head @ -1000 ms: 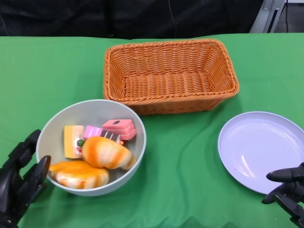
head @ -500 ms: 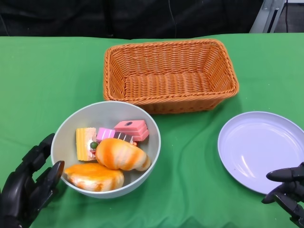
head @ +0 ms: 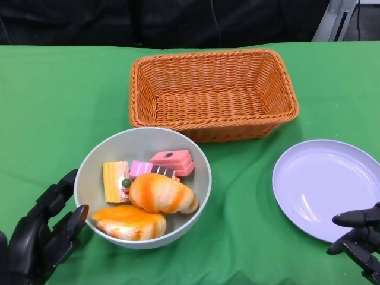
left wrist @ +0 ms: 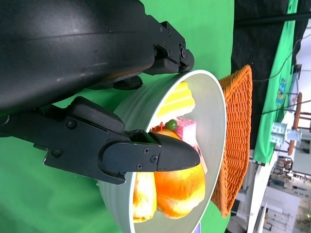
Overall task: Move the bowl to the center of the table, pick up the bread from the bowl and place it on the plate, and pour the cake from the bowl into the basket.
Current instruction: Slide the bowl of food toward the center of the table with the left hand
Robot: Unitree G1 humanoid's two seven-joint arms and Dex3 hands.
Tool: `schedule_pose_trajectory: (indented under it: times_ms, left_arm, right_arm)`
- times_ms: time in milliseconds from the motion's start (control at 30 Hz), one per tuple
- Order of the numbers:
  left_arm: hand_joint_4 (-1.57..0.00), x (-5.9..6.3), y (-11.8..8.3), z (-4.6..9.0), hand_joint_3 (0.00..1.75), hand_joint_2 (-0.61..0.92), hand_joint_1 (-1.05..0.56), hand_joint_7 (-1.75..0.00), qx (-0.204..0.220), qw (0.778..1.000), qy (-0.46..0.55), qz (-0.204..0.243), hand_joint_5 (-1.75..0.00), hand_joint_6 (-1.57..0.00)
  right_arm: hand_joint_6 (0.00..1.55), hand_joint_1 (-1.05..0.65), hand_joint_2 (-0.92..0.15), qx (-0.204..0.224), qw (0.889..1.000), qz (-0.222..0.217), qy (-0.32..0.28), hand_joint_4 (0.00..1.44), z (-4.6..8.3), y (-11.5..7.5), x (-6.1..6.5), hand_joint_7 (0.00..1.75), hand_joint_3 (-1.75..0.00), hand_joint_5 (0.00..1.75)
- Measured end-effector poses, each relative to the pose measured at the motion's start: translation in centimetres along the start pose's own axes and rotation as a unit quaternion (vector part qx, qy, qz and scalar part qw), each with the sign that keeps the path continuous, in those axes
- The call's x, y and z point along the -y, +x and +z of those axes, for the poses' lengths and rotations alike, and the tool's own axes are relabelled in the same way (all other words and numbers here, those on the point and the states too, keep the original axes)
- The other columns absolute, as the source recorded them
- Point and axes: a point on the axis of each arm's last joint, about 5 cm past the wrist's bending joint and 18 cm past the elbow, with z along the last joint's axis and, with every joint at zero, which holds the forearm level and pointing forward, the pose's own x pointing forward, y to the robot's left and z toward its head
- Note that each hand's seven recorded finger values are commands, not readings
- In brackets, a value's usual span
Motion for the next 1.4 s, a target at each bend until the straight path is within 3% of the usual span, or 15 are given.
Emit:
schedule_pose_trajectory:
  times_ms: [600,1400]
  left_arm:
    - [-0.47,1.4,-0.6,0.5,0.35,0.92,-0.85,0.0,0.009,0.999,0.018,-0.029,-0.01,-0.31]
    - [-0.48,2.0,-1.2,0.4,0.36,0.92,-0.84,0.0,0.008,0.999,0.016,-0.049,-0.01,-0.32]
  right_arm:
    - [0.66,-0.31,-0.92,0.003,1.0,0.001,-0.006,0.69,0.0,0.0,-0.1,0.83,-0.11,1.26]
    - [0.66,-0.31,-0.92,0.001,1.0,-0.001,-0.006,0.7,-0.1,-0.1,0.0,0.82,-0.11,1.25]
